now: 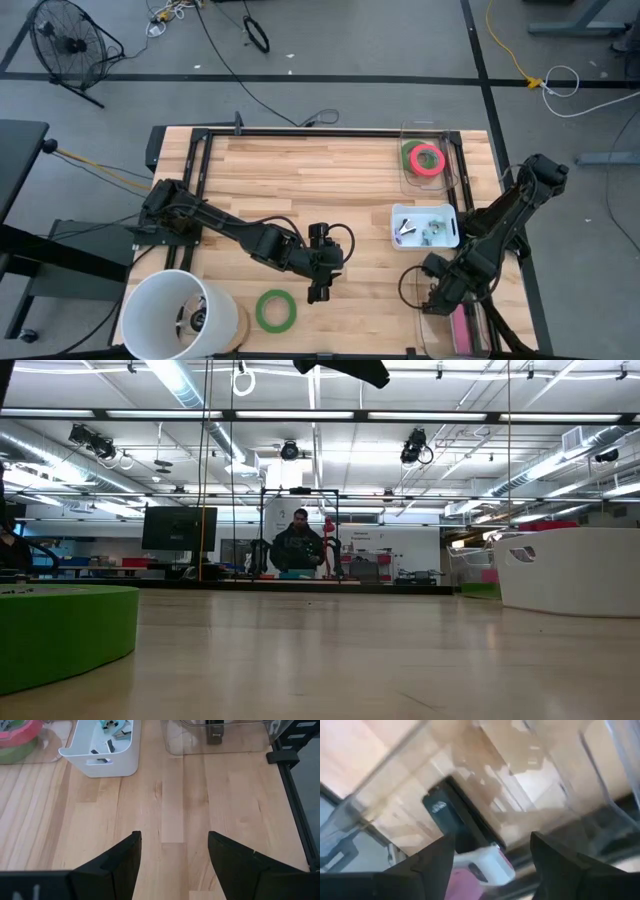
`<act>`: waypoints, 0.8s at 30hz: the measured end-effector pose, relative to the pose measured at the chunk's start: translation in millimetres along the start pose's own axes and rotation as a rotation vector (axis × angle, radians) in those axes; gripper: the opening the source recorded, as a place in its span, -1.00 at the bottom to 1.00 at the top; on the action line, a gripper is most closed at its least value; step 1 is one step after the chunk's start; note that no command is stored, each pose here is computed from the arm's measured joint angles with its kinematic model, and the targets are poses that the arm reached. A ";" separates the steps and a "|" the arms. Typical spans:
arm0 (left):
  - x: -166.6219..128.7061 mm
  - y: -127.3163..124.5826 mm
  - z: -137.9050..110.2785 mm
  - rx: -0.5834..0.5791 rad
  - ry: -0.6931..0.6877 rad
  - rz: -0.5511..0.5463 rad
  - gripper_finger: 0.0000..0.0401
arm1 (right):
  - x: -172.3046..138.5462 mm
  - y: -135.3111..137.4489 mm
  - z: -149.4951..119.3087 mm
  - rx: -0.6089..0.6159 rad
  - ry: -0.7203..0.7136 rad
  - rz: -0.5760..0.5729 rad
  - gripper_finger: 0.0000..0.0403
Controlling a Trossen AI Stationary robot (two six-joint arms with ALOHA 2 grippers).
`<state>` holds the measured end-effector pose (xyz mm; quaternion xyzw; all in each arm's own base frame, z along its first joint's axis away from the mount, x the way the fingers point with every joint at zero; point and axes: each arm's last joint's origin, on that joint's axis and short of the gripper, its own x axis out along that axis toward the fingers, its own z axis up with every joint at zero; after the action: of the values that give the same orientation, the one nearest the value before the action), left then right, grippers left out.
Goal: Pick and place Stapler, Stapler remover, tape
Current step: Put the pink stapler into the bottom transparent bin
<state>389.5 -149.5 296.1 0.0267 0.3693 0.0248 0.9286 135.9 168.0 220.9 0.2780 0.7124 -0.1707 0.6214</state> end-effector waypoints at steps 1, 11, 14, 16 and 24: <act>0.0 0.1 0.0 0.000 0.000 0.000 0.15 | -0.1 0.1 0.5 -0.020 -0.002 0.001 0.27; 0.1 0.4 0.1 -0.001 0.000 0.001 0.15 | -2.3 8.9 7.2 -0.094 -0.041 0.103 0.16; 0.1 0.4 0.1 -0.001 0.000 0.001 0.15 | -3.6 11.9 12.2 -0.090 -0.061 0.140 0.11; 0.1 0.4 0.1 -0.002 0.000 0.001 0.15 | -4.0 10.7 14.5 -0.101 -0.047 0.132 0.08; 0.1 0.4 0.1 -0.002 0.000 0.001 0.15 | -6.9 -23.0 10.6 0.025 0.028 -0.190 -0.14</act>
<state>389.6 -149.1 296.1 0.0260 0.3693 0.0255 0.9286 130.8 142.4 223.5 0.2194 0.7418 -0.2338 0.5890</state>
